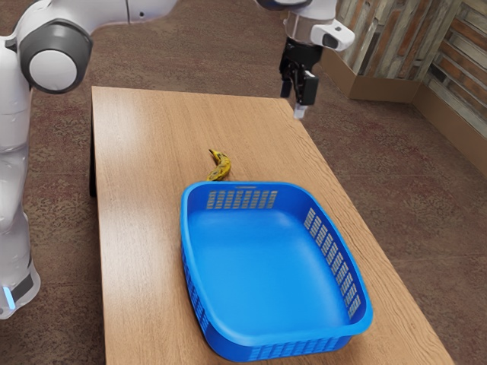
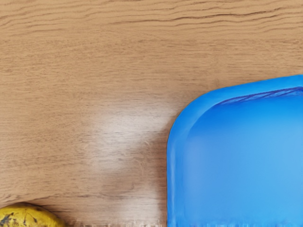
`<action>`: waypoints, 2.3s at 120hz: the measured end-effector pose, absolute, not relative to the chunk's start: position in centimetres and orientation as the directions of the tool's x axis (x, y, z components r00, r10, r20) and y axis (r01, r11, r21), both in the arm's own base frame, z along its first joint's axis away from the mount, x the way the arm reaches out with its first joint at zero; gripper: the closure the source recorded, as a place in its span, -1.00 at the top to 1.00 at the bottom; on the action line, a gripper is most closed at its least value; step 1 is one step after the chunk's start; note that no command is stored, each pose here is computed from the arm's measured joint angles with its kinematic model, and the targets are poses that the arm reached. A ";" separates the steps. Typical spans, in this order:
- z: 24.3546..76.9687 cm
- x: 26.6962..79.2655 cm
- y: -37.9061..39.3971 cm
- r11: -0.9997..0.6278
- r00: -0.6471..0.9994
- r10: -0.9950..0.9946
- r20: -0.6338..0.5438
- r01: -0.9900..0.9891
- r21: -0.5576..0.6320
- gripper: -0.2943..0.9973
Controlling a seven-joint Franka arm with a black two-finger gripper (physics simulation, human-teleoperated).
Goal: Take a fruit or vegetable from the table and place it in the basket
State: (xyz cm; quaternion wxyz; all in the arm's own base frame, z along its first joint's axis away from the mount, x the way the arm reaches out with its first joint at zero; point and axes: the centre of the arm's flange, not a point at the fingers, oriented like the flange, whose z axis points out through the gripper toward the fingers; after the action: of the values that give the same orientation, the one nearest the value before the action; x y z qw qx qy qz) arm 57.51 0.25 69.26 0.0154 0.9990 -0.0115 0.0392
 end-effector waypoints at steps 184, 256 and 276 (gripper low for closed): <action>58.8 54.1 8.5 -0.346 0.332 0.924 -0.191 0.937 -0.041 0.54; 55.9 51.0 10.9 -0.280 0.293 0.951 0.098 0.952 -0.127 0.53; 53.4 51.3 11.9 -0.266 0.279 0.956 0.095 0.955 -0.129 0.53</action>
State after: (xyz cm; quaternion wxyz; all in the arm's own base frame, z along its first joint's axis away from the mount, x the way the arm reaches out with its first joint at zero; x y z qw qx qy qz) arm 51.33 11.86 53.36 -0.0803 0.7956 0.6004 -0.0010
